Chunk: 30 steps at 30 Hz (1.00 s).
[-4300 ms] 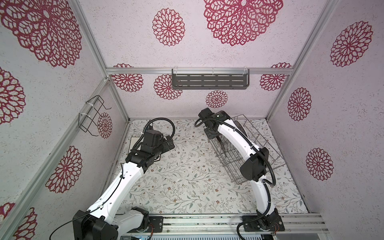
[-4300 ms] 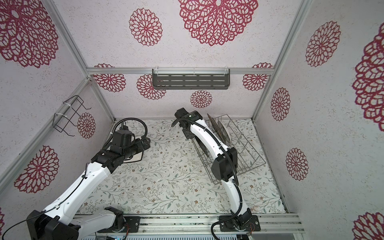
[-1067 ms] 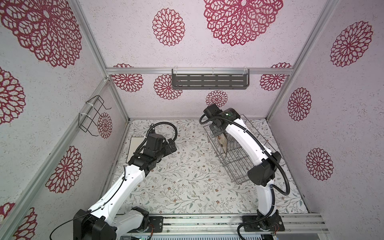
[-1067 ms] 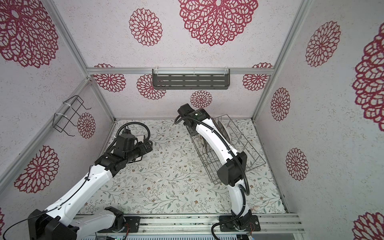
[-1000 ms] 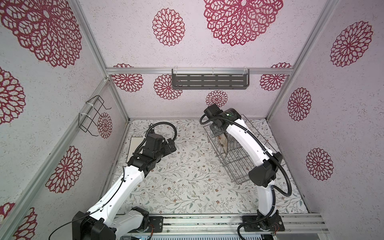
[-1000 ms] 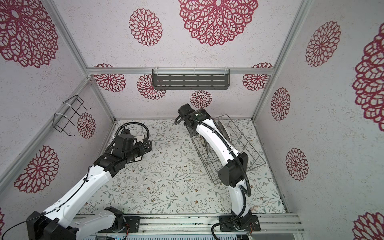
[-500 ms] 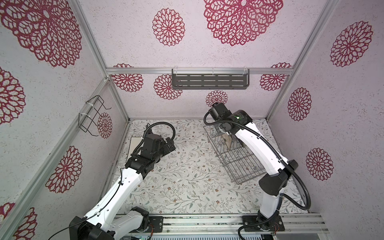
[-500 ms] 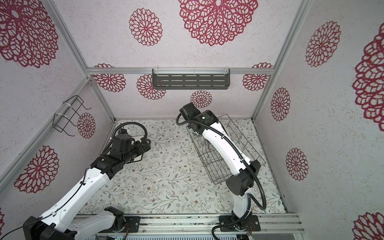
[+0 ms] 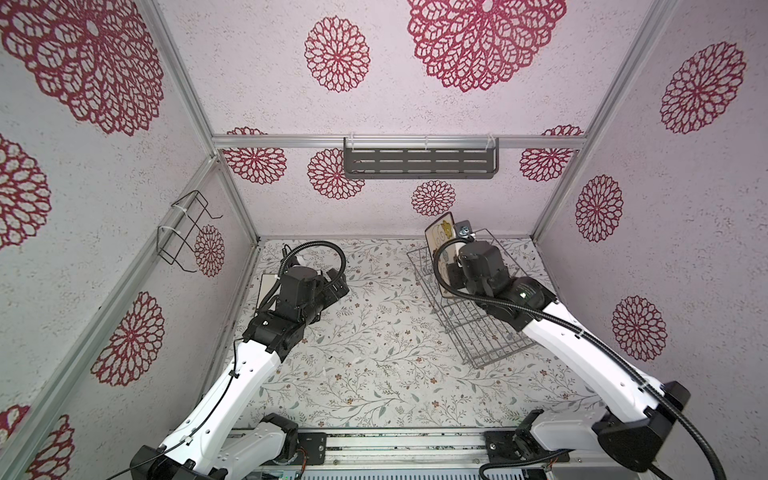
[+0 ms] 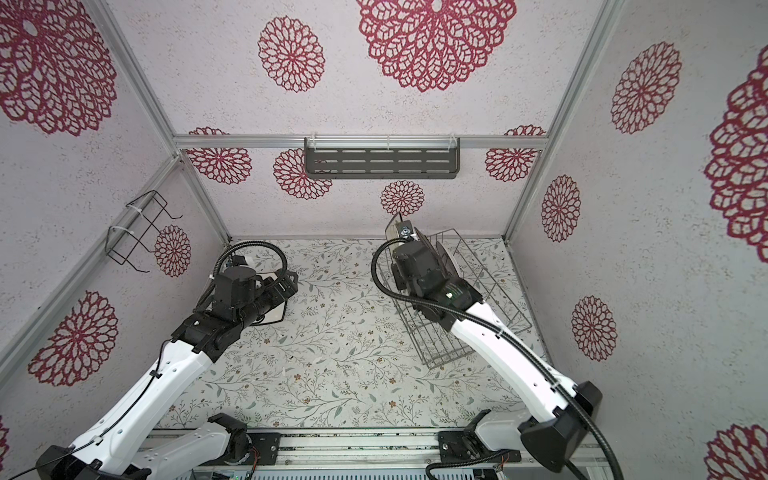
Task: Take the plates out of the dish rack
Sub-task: 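Grasp the flower-patterned plate with the right gripper and lift it from the rack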
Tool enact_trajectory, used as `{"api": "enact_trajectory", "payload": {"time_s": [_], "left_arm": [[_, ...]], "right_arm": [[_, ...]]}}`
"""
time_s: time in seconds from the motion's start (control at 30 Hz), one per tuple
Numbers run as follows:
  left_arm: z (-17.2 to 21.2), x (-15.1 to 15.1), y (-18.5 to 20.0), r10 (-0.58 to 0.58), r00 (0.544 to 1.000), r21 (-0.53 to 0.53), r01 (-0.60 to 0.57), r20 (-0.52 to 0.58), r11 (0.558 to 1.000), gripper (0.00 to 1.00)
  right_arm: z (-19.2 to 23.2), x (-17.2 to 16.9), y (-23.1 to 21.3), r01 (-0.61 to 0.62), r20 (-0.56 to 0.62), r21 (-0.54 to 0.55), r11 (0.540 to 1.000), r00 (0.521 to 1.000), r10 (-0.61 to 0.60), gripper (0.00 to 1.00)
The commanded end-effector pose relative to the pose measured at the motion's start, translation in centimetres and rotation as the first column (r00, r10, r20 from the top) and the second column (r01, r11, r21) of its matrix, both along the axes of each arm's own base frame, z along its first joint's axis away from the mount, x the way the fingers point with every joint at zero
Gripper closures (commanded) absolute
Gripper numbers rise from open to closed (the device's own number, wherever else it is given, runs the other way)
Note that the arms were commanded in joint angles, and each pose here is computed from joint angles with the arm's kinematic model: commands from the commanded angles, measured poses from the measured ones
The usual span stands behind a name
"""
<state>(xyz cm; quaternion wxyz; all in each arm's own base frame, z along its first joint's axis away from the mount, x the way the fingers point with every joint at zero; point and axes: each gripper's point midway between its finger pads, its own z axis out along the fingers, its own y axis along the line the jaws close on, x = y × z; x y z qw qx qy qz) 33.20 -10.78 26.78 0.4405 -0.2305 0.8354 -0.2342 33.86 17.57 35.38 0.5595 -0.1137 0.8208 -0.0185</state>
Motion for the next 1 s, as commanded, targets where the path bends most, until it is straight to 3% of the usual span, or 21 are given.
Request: {"api": "enact_trajectory", "payload": {"time_s": [0.0, 0.13, 0.23, 0.43, 0.7, 0.77, 0.97], "left_arm": [[2.7, 0.3, -0.3, 0.001, 0.997, -0.055, 0.003, 0.072, 0.998, 0.0], [2.9, 0.4, -0.7, -0.003, 0.997, -0.081, 0.01, 0.078, 0.997, 0.0], [2.9, 0.6, -1.0, -0.003, 0.997, -0.109, 0.012, 0.082, 0.994, 0.0], [2.9, 0.9, -1.6, -0.001, 0.995, -0.225, 0.024, 0.102, 0.974, 0.01], [2.2, 1.2, -1.8, 0.033, 0.993, -0.353, 0.01, 0.115, 0.936, 0.01], [2.1, 1.2, -1.8, 0.051, 0.992, -0.386, -0.001, 0.118, 0.922, 0.01], [1.8, 1.4, -2.2, 0.082, 0.986, -0.517, 0.005, 0.144, 0.856, 0.0]], "right_arm": [[12.3, -1.4, -1.5, -0.059, 0.371, 0.413, 0.909, 0.922, -0.109, 1.0], [11.6, -2.2, -2.1, -0.093, 0.399, 0.52, 0.849, 0.905, -0.145, 1.0], [11.0, -2.6, -2.5, -0.124, 0.411, 0.613, 0.781, 0.893, -0.181, 1.0], [10.1, -3.0, -2.2, -0.229, 0.42, 0.783, 0.578, 0.88, -0.221, 1.0], [8.8, -3.1, -2.4, -0.325, 0.389, 0.913, 0.246, 0.874, -0.29, 1.0], [8.7, -3.2, -2.7, -0.341, 0.388, 0.919, 0.198, 0.87, -0.304, 1.0], [8.2, -3.0, -2.7, -0.363, 0.382, 0.924, 0.122, 0.864, -0.327, 1.0]]}}
